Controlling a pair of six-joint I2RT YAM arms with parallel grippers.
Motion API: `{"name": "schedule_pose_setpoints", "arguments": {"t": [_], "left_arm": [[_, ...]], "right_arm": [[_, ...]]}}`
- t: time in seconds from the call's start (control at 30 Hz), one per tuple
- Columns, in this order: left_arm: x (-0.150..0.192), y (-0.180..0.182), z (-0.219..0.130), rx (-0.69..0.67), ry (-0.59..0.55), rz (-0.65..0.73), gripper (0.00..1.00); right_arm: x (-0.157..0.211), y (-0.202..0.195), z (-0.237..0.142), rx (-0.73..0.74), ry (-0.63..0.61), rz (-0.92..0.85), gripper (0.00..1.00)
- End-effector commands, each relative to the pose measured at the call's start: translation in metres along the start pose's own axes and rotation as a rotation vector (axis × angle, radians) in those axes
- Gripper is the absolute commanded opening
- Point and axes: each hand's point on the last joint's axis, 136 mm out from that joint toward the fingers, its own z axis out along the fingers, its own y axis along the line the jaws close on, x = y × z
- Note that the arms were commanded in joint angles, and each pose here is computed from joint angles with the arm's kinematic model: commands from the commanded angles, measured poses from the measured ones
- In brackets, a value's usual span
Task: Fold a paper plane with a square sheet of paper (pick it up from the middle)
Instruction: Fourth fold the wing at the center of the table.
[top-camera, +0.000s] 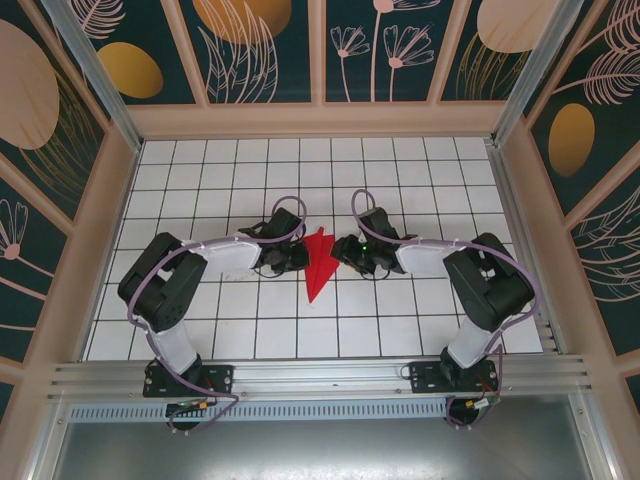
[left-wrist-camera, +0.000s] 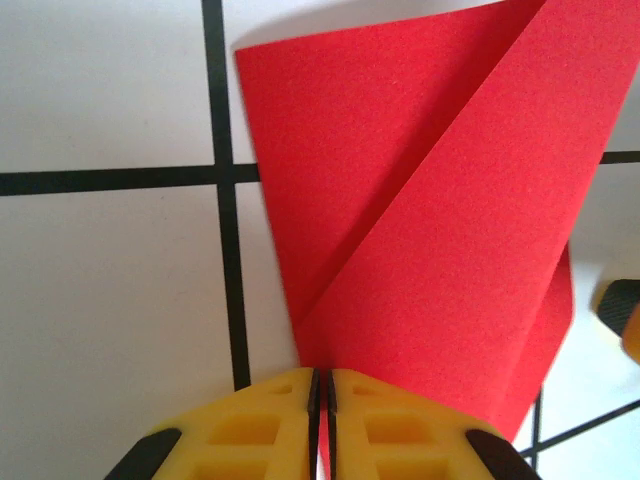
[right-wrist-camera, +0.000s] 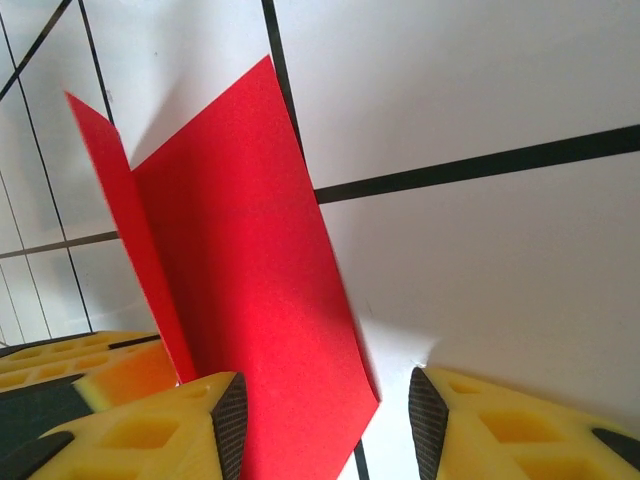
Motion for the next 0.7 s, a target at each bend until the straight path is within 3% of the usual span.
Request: {"name": "schedule_pose_setpoints", "arguments": {"t": [0.0, 0.67], "left_arm": [[0.000, 0.006, 0.005, -0.020, 0.016, 0.014, 0.14], [0.006, 0.007, 0.011, -0.008, 0.040, 0.010, 0.16]], "right_arm": [[0.008, 0.001, 0.007, -0.019, 0.027, 0.011, 0.49], [0.012, 0.008, 0.012, -0.074, 0.041, 0.023, 0.39]]}}
